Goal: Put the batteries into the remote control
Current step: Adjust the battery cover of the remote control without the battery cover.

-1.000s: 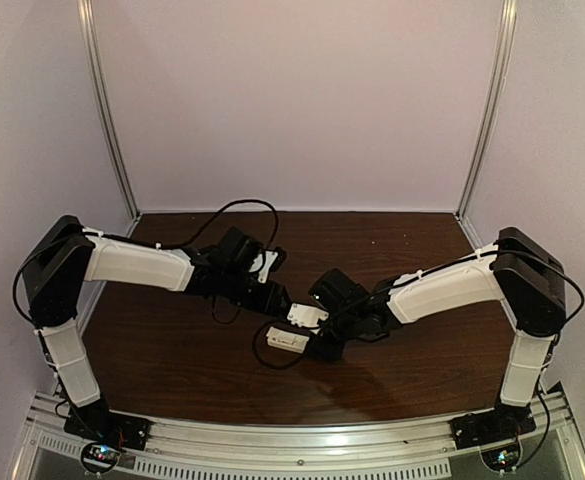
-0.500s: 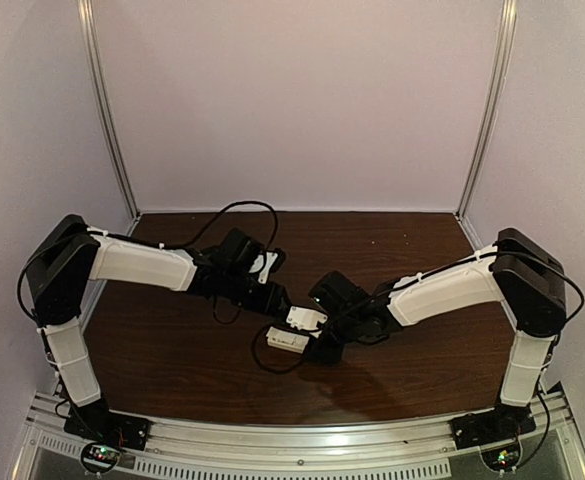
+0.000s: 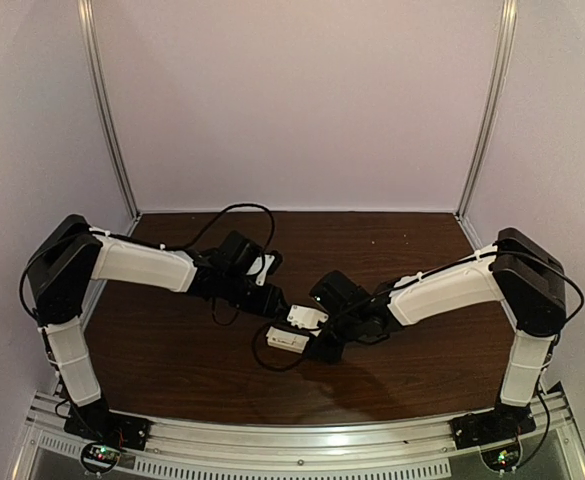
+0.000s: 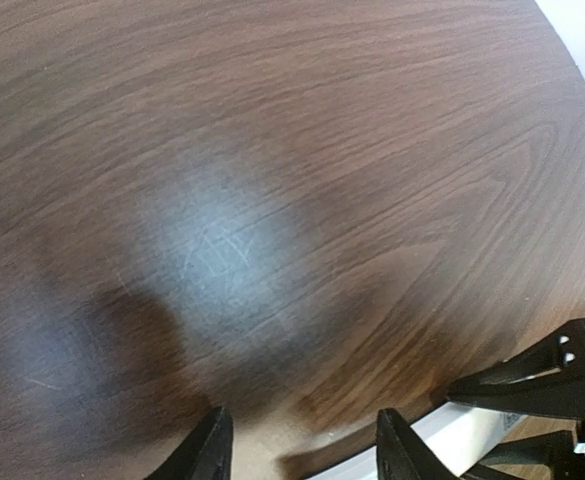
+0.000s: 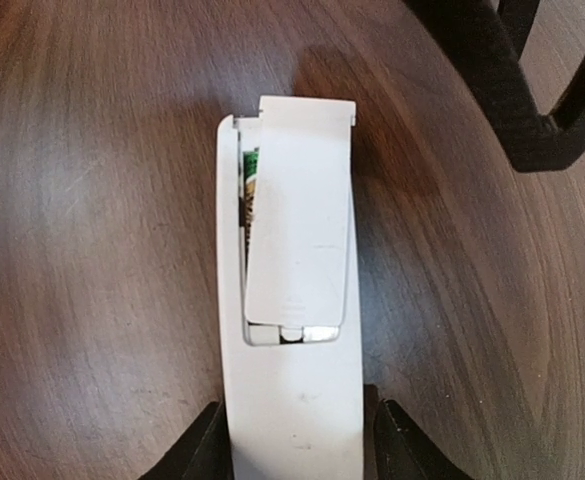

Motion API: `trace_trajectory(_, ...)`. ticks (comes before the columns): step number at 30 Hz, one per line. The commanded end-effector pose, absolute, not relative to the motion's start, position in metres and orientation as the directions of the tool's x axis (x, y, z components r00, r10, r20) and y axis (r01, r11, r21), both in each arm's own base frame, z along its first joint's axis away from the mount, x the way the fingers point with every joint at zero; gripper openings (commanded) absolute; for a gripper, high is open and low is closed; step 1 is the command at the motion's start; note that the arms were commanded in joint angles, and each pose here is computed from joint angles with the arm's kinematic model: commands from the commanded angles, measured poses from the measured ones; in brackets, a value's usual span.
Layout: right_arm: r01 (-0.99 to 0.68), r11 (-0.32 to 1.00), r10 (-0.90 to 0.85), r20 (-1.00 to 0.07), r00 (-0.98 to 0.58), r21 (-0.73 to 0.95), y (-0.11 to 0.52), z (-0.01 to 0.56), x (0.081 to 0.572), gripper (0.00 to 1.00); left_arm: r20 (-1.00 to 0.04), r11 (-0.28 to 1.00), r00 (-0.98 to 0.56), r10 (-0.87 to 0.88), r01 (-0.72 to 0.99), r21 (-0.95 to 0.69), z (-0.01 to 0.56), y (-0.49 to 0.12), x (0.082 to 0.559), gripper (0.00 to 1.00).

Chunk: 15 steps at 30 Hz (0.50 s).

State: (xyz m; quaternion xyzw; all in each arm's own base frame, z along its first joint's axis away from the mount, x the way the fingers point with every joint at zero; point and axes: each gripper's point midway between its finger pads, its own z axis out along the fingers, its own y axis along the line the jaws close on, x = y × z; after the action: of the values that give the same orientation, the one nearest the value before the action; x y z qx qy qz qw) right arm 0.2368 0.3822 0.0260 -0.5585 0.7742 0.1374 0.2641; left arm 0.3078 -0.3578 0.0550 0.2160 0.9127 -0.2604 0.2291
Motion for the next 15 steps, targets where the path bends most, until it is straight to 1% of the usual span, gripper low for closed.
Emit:
trace_trajectory(1,-0.935,0.346,-0.786,-0.566,-0.248,-0.072,0.381,0.027,0.236,0.5,-0.508,0.804,-0.815,0.278,0.487,-0.342,0.034,-0.348,0.31,0.49)
trace_trajectory(15,-0.935,0.348,-0.785,-0.565,-0.254,-0.064,0.383,0.026,0.237,0.45,-0.468,0.818,-0.826,0.313,0.485,-0.309,0.014,-0.338,0.302,0.45)
